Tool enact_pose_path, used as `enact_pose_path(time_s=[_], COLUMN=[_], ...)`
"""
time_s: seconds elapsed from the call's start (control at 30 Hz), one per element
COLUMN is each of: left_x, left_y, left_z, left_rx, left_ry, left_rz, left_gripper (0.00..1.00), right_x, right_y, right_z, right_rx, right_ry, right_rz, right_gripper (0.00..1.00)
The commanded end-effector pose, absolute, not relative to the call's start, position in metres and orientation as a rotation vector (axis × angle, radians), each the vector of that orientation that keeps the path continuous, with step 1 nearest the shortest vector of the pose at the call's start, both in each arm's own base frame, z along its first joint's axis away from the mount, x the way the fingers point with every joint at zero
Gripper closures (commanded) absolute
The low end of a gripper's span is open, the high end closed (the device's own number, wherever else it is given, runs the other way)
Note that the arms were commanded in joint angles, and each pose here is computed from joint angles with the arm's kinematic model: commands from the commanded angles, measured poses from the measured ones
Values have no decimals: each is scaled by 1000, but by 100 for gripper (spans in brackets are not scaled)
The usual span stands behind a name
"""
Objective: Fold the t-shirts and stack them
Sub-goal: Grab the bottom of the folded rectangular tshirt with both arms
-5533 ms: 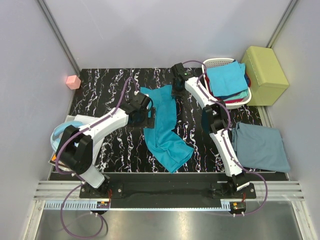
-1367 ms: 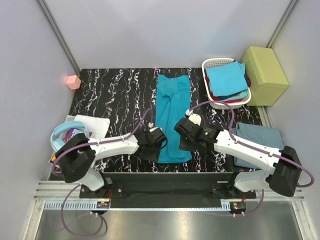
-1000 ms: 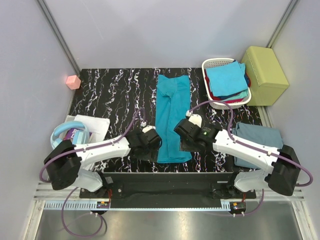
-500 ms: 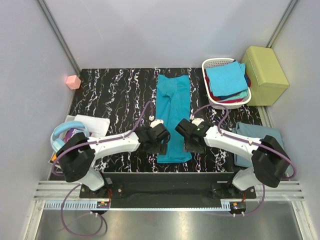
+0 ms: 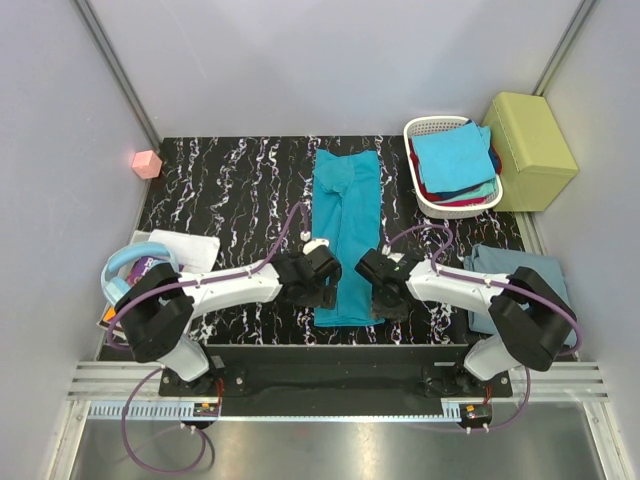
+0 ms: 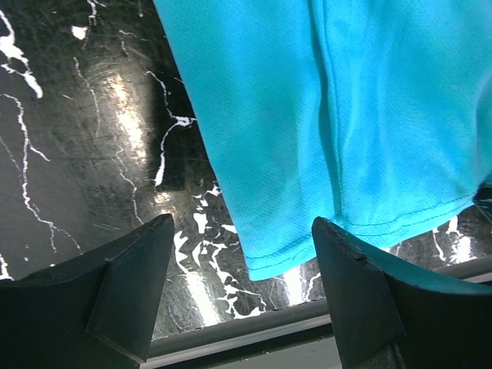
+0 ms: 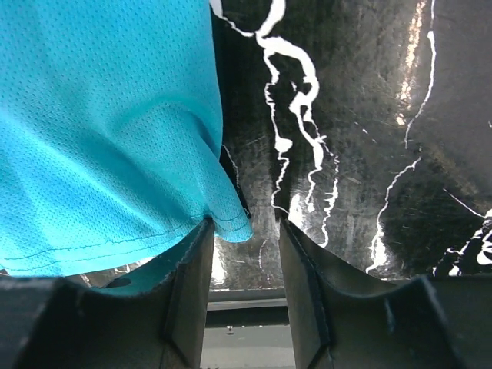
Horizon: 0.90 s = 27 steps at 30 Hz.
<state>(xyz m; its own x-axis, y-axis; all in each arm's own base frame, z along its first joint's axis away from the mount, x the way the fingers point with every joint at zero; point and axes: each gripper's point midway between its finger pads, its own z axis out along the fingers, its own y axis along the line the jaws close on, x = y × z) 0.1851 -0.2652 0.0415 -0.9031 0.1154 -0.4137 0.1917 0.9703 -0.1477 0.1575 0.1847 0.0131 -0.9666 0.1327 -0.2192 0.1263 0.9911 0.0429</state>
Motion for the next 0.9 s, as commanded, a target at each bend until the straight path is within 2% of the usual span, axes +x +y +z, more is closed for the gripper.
enact_pose_path(time_s=[0.0,0.33,0.67,0.87], left_x=[188,178,164,158], left_y=[-278,-275,-286,-296], left_z=[43,33,28,27], left_rx=[202,187,213,236], left_ry=[2699,2737,2760,2764], left_rz=[-332,-348,-400,-414], left_gripper=[23,27,28,39], right_x=[161,158,159,158], right_y=[191,190,191,189], right_z=[10,-1,-1,-1], right_rx=[212,207,203,198], right_ry=[2908,2932,2931,2929], right_rz=[80,62,57,44], right_gripper=[54,57,56,57])
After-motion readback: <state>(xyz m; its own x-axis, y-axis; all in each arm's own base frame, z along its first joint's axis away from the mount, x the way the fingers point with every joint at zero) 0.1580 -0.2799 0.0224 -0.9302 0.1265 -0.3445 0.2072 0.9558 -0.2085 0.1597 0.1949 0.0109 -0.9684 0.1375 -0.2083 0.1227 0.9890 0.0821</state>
